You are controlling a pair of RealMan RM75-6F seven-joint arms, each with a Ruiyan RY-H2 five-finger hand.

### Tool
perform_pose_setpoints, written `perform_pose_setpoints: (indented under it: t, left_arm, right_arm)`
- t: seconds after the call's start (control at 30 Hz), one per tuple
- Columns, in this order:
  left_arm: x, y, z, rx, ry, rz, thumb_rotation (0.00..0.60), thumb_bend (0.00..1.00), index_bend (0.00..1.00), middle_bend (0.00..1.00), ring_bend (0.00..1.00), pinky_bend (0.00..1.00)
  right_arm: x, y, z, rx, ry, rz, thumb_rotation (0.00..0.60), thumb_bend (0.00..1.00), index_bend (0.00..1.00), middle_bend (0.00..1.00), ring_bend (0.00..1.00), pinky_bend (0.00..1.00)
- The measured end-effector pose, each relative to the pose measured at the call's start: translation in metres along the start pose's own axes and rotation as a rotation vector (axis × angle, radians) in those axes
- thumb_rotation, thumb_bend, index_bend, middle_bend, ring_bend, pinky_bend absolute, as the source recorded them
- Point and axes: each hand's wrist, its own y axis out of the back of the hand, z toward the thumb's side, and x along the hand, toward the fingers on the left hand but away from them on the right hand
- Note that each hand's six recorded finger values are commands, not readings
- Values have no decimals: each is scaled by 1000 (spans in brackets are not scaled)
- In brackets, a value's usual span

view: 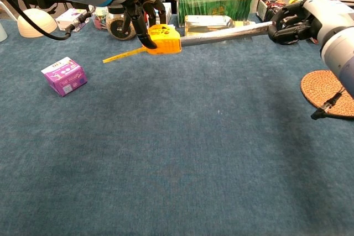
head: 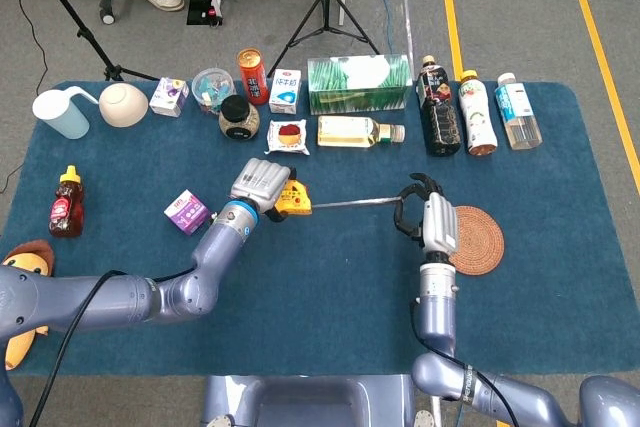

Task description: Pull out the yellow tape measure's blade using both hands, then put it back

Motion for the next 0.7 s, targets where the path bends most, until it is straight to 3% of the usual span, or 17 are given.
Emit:
perform_pose_setpoints:
  t: [0.7]
  left_arm:
    - [-29, 7, -90, 52, 109, -1, 600, 348, 557, 430, 373, 493]
  right_arm:
    - [-10, 47, -32, 0, -69, -92, 593, 690, 653, 228, 179, 284]
